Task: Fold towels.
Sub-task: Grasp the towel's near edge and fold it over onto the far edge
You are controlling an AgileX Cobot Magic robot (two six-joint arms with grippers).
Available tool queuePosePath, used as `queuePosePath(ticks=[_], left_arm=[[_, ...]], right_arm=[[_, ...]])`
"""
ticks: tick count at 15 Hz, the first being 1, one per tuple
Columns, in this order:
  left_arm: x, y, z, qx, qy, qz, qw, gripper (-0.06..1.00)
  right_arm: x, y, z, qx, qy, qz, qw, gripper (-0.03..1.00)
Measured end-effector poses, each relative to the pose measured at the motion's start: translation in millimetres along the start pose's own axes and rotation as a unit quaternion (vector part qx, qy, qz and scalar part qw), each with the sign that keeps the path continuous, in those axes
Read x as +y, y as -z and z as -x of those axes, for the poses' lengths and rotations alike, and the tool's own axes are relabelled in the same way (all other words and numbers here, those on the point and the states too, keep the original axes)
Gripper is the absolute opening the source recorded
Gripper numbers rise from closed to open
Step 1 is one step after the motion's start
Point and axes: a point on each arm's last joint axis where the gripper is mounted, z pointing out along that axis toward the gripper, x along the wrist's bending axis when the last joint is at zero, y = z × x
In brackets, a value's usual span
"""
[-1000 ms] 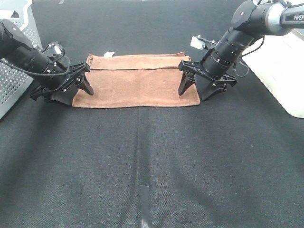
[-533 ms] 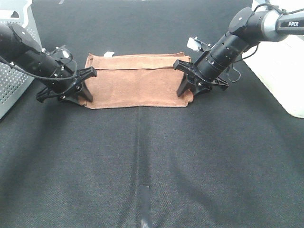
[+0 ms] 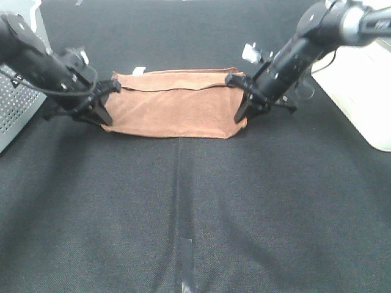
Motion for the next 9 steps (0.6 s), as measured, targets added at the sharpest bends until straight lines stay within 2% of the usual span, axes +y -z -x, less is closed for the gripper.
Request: queuePosePath(ticks=[4, 9], left_arm=[[-31, 21, -5, 0.023, -0.015, -0.039, 0.999, 0.01], [-63, 39, -5, 0.028, -0.019, -0.060, 0.998, 0.01]], right_arm=[[-33, 19, -5, -0.004, -0.011, -0.031, 0.999, 0.00], [-80, 23, -1, -0.018, -0.021, -0.050, 0.998, 0.00]])
